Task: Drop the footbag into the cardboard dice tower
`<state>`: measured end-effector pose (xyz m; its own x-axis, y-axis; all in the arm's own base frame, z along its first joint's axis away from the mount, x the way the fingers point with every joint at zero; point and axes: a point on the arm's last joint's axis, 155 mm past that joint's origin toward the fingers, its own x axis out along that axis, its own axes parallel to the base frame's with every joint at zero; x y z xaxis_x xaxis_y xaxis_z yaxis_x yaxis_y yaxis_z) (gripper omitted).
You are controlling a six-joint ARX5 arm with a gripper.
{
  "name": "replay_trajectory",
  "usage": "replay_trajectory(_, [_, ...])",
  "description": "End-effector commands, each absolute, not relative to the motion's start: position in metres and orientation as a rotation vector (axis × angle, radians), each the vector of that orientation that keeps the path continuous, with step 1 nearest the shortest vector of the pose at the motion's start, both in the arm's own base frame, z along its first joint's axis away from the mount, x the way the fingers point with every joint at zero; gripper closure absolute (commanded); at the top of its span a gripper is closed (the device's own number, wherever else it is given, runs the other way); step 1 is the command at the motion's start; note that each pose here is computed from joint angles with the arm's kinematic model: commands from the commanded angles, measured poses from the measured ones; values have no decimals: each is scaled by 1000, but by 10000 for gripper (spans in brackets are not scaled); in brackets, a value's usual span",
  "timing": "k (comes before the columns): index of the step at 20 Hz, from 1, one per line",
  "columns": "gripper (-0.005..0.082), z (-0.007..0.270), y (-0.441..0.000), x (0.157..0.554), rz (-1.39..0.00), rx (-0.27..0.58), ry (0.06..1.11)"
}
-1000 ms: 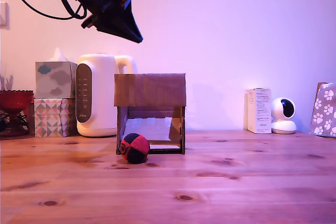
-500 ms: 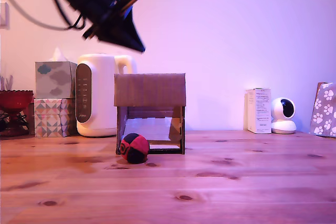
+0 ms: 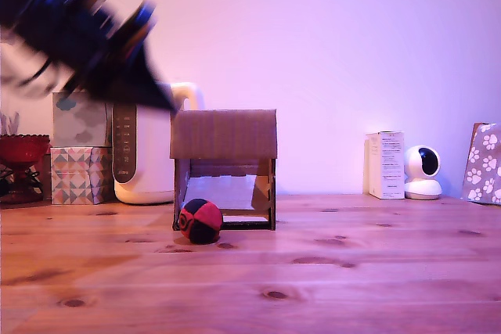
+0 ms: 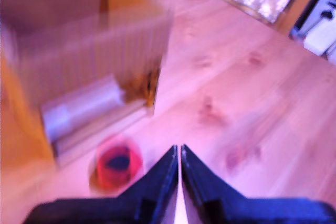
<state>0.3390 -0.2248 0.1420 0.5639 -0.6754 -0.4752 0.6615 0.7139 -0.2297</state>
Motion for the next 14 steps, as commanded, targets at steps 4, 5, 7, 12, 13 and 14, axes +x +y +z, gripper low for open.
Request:
replay_trajectory(4, [793, 106, -209, 311, -748, -67, 622])
replay_trajectory(5, [793, 100, -207, 308, -743, -68, 637])
replay_trajectory(7, [793, 94, -206, 307, -736, -65, 656])
replay_trajectory(12, [793, 94, -209, 317, -734, -63, 621])
replay_trajectory(13, [793, 94, -211, 320, -734, -63, 607])
replay_trajectory(14, [793, 97, -212, 324, -736, -63, 586])
